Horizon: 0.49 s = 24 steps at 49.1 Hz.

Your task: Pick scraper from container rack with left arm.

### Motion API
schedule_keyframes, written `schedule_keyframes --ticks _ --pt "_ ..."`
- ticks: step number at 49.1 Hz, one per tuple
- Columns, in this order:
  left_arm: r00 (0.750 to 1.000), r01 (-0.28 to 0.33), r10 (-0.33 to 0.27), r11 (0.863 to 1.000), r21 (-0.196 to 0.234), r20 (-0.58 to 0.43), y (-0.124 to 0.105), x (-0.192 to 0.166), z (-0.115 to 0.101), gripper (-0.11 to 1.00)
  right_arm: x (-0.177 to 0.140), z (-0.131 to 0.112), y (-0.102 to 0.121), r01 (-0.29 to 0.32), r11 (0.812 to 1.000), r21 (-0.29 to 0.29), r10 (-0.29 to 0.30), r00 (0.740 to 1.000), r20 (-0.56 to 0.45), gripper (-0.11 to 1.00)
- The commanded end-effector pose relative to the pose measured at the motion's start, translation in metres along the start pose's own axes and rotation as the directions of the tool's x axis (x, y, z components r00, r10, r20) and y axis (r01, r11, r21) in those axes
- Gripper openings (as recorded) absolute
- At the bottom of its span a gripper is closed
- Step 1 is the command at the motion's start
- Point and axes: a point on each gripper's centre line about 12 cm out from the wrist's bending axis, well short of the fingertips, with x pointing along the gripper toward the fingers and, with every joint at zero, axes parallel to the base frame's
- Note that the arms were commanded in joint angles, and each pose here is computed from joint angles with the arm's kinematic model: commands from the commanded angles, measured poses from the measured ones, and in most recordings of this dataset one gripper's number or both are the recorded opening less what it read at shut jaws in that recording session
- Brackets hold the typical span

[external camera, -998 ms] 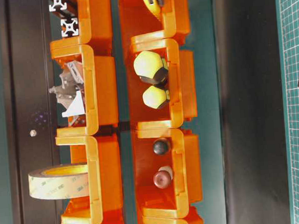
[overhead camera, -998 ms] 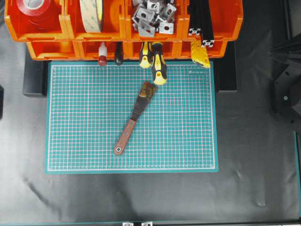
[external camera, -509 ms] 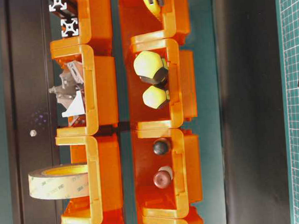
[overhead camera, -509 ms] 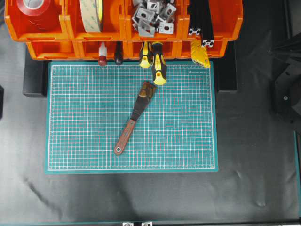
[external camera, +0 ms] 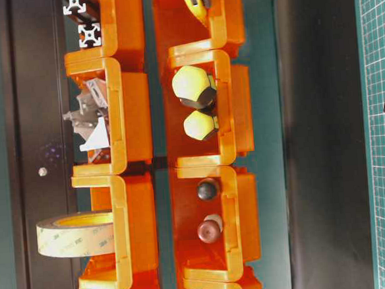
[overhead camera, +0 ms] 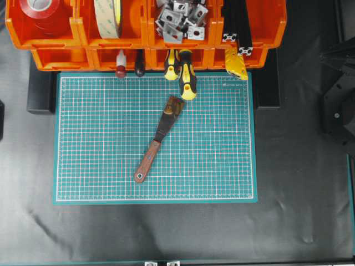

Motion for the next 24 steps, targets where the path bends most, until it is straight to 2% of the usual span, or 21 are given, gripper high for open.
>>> schedule_keyframes --ticks 1,14,24 --pt "1.0 -0.002 0.002 1.0 0.011 0.005 0.0 0.004 0.001 0.84 0.003 0.004 0.0 0.006 1.0 -0.003 -0.006 1.0 0.008 -0.01" --pt "1.0 0.009 -0.009 1.0 0.008 0.029 0.0 0.002 0.001 0.84 0.005 -0.002 -0.002 0.014 1.0 -0.006 -0.014 1.0 -0.004 -0.01" --pt "1.0 0.014 -0.014 1.0 0.015 0.001 0.0 0.004 -0.013 0.84 0.006 -0.015 -0.007 0.027 1.0 -0.001 -0.027 0.999 -0.032 -0.01"
